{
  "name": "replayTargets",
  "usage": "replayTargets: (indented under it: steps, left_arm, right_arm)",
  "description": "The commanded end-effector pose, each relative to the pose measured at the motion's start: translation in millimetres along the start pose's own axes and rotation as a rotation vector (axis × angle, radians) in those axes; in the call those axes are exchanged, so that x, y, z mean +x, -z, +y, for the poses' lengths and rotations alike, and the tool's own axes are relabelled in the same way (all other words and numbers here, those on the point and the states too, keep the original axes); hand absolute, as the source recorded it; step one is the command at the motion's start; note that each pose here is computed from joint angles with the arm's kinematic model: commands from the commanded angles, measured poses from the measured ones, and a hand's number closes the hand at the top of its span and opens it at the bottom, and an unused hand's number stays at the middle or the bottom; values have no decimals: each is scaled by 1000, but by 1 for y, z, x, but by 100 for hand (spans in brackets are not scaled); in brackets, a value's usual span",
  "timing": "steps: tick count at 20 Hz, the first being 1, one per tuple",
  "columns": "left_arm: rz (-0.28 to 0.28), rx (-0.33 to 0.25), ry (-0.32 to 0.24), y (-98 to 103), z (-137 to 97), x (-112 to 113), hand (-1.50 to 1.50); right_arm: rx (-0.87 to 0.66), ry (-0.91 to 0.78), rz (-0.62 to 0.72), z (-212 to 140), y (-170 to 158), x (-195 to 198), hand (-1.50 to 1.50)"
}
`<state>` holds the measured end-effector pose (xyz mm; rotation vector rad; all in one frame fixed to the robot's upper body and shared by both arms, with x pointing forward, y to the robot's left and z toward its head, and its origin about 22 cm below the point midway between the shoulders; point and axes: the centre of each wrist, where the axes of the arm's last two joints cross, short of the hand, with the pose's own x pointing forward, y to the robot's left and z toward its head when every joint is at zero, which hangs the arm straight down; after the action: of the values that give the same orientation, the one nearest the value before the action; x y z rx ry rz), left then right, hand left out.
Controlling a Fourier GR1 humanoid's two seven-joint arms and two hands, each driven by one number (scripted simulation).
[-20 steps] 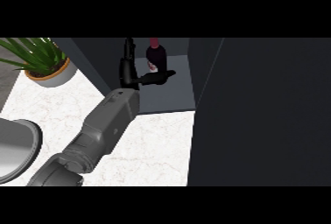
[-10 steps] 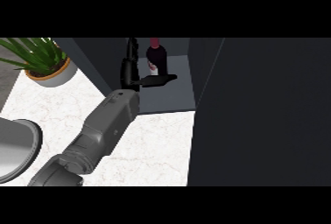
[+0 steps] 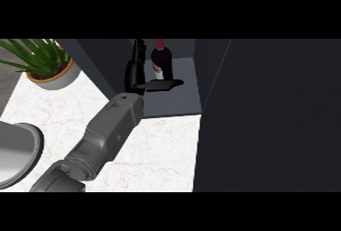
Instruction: Pick up the wine, place it into the cabinet and close the cabinet
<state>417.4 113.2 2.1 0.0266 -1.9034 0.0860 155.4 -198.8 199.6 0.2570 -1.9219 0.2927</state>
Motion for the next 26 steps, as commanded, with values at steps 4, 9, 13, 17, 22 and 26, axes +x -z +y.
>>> replayTargets:
  steps: [4, 9, 13, 17, 22, 26]
  left_arm:
    - [38, 49, -79, -10, 8, -10, -150]
    - [55, 66, -104, -21, 12, -17, -150]
    - [50, 47, -118, -28, 9, -19, -150]
    - [62, 10, -133, -55, 4, -26, -150]
    - [66, 2, -137, -87, -29, -10, -150]
    - [52, -8, -127, -117, -42, 3, -150]
  right_arm:
    - [28, 26, 0, -2, 7, 1, -150]
    - [2, 35, -6, -3, 2, 4, -150]
    - [32, 35, -12, 3, -2, 11, -150]
    - [-1, 11, -5, 0, -6, 5, -150]
    - [-31, 6, 10, 13, -7, 1, -150]
    - [-70, -18, 13, -10, -17, 16, -150]
